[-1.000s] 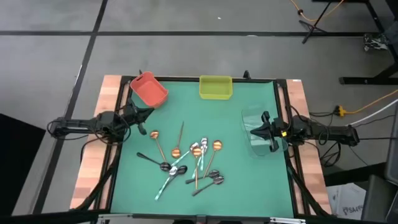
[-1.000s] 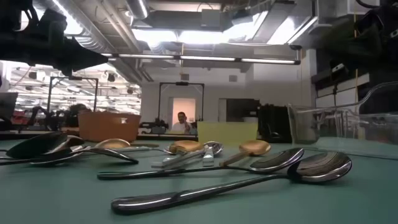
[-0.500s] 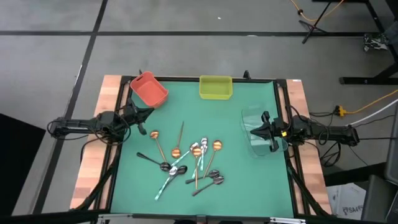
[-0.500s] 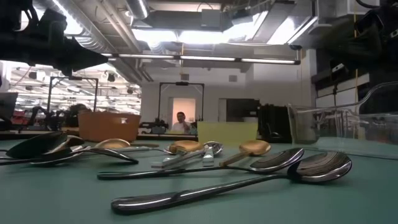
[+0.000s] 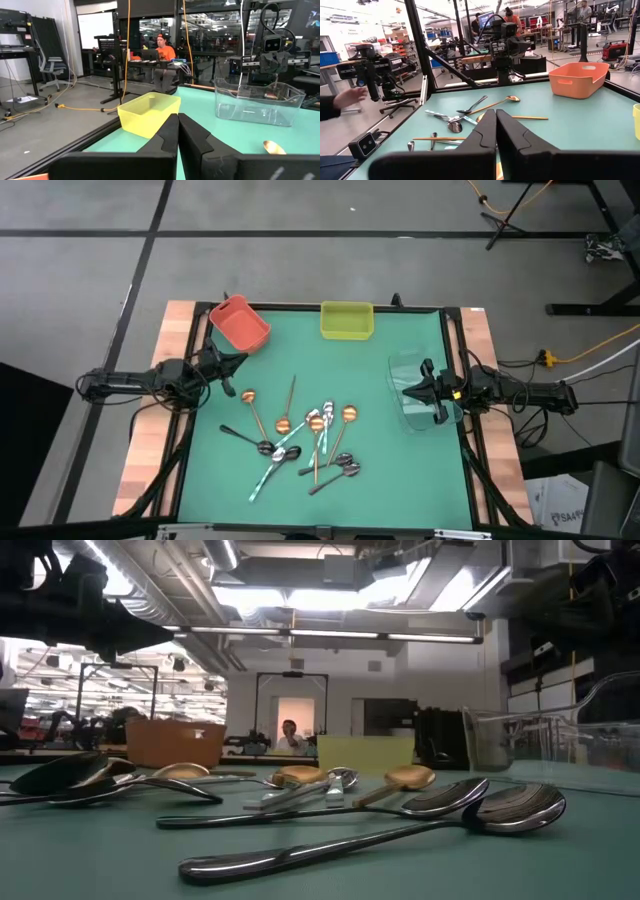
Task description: Sort silverware by color (type)
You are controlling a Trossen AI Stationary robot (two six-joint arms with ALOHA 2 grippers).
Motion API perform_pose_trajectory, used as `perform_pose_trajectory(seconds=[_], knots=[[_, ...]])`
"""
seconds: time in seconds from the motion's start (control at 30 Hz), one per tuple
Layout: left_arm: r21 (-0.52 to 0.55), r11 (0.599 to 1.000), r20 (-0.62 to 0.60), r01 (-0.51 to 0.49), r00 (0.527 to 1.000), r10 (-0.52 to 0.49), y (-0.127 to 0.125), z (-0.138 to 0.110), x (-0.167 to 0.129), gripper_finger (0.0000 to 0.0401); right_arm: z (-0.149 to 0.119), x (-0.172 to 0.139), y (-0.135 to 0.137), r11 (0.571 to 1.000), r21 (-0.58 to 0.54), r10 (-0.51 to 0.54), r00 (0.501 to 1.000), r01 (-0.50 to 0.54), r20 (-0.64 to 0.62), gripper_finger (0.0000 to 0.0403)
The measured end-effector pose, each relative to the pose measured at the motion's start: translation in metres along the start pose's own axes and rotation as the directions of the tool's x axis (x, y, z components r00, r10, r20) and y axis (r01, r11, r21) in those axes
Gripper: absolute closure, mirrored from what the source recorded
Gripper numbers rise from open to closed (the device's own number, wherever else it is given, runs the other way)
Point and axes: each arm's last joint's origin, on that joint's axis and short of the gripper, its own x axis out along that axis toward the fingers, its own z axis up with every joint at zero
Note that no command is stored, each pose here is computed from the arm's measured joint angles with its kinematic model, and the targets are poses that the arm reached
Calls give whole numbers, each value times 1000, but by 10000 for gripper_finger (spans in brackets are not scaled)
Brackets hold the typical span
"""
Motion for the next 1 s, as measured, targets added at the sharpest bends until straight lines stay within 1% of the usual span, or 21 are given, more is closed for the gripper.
perform_pose_trajectory(seconds=[0.87,1.0], knots=[[0,1000,0,0,1000,0,0,0,0,401,1,0,0,1000,7,-1,1000,1,12,402],[0,1000,0,0,1000,0,0,0,0,401,6,0,-2,995,77,-77,995,71,71,394]])
